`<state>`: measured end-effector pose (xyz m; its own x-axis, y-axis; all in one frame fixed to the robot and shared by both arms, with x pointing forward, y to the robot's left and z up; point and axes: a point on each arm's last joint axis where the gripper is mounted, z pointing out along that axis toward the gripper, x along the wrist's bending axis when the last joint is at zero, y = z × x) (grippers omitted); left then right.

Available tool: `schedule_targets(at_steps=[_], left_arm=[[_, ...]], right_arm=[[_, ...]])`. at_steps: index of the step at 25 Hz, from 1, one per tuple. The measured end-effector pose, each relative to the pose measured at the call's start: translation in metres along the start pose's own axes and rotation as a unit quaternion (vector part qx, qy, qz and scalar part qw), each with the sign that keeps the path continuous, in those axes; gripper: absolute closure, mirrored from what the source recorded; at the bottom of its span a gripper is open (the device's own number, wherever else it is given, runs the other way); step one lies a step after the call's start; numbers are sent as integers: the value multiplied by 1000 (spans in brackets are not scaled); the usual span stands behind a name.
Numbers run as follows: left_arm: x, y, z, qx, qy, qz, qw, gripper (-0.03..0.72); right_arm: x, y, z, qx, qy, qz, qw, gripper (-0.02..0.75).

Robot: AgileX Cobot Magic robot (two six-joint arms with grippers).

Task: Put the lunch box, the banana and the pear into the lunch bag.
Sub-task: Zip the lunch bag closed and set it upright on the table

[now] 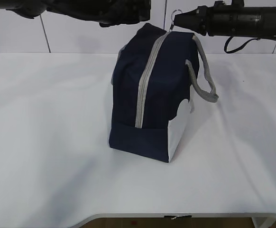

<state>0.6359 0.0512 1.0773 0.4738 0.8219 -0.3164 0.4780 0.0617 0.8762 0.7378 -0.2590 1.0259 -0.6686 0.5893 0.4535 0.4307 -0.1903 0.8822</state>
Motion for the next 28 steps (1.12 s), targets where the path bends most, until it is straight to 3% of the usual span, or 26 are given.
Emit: schedule_targets(at_steps=[15, 25, 28], left_arm=[[5, -13, 17, 20, 0, -24, 1000, 309], [8, -16, 22, 11, 7, -38, 999, 471], [8, -16, 22, 11, 6, -39, 999, 567]], right_arm=[[0, 0, 0, 0, 0, 0, 1000, 731], [0, 0, 0, 1, 0, 0, 1000, 731], [0, 0, 0, 2, 0, -1, 1000, 731]])
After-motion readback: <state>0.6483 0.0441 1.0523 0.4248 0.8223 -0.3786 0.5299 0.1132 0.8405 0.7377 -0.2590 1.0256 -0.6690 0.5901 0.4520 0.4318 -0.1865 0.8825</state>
